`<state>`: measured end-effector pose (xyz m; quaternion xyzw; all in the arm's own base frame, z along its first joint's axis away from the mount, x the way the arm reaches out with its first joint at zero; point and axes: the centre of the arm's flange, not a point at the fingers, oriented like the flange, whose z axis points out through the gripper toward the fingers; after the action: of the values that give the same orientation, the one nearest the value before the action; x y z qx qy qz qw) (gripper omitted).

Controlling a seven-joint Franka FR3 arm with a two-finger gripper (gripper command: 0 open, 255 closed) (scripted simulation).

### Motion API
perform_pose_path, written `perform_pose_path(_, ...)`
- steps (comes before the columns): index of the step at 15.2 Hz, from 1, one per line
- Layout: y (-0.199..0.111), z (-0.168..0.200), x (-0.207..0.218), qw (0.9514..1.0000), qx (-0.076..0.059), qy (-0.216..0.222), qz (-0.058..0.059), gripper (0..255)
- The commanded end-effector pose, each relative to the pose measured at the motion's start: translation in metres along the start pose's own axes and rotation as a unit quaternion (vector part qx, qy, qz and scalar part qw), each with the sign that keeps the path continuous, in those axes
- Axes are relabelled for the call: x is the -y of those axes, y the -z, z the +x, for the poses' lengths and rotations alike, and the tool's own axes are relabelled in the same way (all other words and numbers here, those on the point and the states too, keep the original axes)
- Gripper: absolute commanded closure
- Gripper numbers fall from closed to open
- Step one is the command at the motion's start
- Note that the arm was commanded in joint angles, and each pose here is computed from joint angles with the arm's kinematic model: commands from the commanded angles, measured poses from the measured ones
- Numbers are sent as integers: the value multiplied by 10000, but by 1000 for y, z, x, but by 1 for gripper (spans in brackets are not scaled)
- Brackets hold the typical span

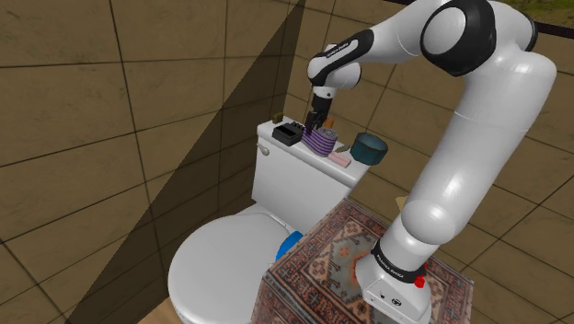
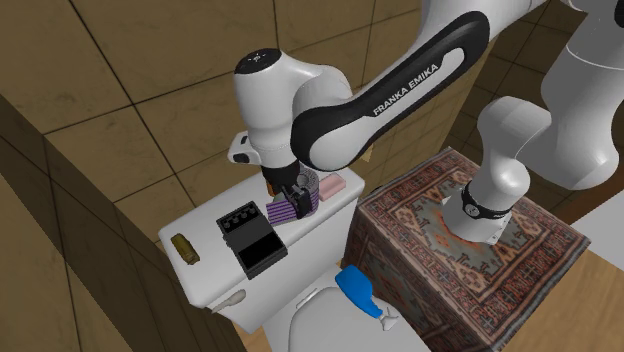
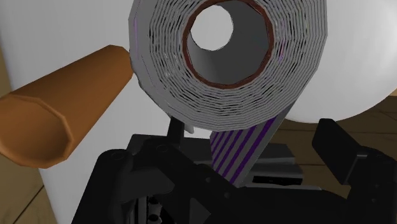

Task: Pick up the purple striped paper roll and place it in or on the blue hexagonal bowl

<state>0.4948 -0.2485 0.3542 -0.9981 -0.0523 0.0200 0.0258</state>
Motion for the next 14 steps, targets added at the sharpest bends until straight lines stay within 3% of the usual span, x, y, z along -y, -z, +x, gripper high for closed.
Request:
perform_pose_path(1, -6, -1, 0, 10000, -2, 1, -1, 0)
perform_pose_path(8, -6, -1, 0, 10000, -2, 1, -1, 0)
perform_pose_path(9, -6, -1, 0, 10000, -2, 1, -1, 255)
perform_pose_path(14, -6, -1, 0, 10000, -2, 1, -1, 255)
